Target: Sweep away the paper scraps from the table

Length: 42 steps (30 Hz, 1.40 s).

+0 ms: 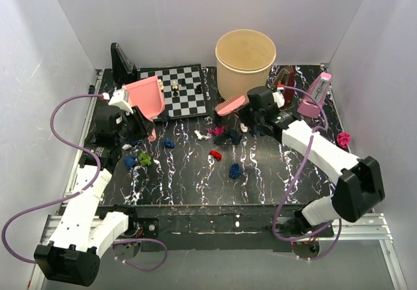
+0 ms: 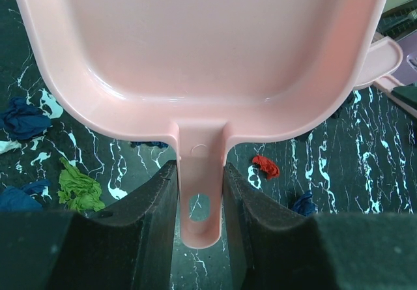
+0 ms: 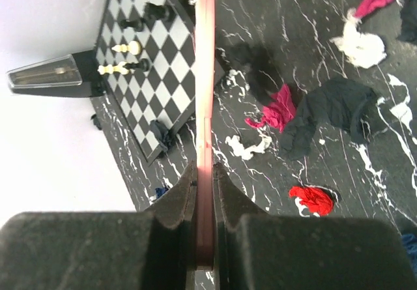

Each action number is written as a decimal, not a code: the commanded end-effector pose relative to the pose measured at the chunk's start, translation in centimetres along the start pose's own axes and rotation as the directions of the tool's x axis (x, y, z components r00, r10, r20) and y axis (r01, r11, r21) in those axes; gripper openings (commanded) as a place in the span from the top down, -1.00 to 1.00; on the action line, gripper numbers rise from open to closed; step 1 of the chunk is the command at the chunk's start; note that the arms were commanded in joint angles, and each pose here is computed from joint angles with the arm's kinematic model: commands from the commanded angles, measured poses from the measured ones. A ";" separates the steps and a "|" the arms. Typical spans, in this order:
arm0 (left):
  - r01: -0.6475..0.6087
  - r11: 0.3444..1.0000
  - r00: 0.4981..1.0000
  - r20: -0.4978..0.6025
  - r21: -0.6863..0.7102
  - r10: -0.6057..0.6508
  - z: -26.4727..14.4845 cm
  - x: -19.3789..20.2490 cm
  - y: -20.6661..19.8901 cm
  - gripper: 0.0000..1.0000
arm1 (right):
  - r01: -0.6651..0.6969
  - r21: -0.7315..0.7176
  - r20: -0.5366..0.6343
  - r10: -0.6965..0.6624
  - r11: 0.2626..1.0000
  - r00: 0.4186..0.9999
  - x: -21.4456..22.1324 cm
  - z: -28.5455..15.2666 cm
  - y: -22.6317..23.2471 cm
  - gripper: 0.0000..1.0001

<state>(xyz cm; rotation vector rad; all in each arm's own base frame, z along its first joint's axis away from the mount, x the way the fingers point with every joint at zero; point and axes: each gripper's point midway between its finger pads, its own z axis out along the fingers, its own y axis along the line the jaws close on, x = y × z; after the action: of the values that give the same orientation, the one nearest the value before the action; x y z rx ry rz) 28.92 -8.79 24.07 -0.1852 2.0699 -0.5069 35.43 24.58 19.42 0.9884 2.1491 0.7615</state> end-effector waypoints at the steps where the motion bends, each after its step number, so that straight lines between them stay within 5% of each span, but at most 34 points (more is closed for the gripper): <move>1: -0.046 0.999 0.998 0.049 0.018 0.045 -1.3 -1.2 -0.5 0.57 | 0.149 -0.130 0.038 -0.146 0.980 0.989 -0.2 0.2 1.4 0.97; 6: -0.082 0.996 0.995 0.061 -0.019 0.083 -2.2 -1.6 0.0 0.56 | 0.202 -0.307 -0.090 -0.240 0.930 0.966 2.8 1.3 6.1 0.97; 11: -0.123 0.991 0.986 0.102 -0.055 0.128 -3.2 -2.4 0.5 0.55 | 0.242 -0.481 -0.309 -0.421 0.843 0.853 9.7 2.9 11.0 0.97; 19: -0.167 0.976 0.975 0.125 -0.138 0.185 -4.0 -3.2 1.9 0.55 | 0.245 -0.560 -0.395 -0.515 0.791 0.761 17.8 5.1 13.2 0.97; 25: -0.177 0.972 0.972 0.124 -0.157 0.197 -4.1 -3.0 2.3 0.56 | 0.345 -0.268 -0.463 -0.434 0.900 0.773 18.2 9.1 9.1 0.97; 30: -0.182 0.973 0.972 0.126 -0.144 0.200 -4.0 -2.8 2.2 0.55 | 0.419 0.020 -0.418 -0.373 0.908 0.828 14.0 5.9 3.2 0.97; 33: -0.184 0.973 0.971 0.126 -0.140 0.202 -4.0 -2.8 2.1 0.55 | 0.425 0.050 -0.349 -0.383 0.904 0.855 11.4 2.7 0.8 0.97; 36: -0.184 0.973 0.970 0.138 -0.137 0.203 -4.0 -3.2 2.0 0.55 | 0.427 -0.135 -0.297 -0.447 0.894 0.844 10.9 0.1 1.9 0.97; 38: -0.193 0.972 0.968 0.138 -0.132 0.210 -4.0 -3.5 1.7 0.56 | 0.407 -0.361 -0.307 -0.519 0.839 0.798 12.7 -1.5 4.4 0.97; 42: -0.181 0.971 0.968 0.145 -0.157 0.204 -3.9 -3.2 2.4 0.60 | 0.409 -0.513 -0.377 -0.626 0.755 0.682 16.6 -2.1 6.8 0.97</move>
<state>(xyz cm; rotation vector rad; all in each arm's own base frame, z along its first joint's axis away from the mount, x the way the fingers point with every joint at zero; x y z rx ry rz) 27.28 -5.01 25.76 -0.0942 2.0041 -0.2404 28.64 35.38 18.53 0.1986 2.4985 0.9531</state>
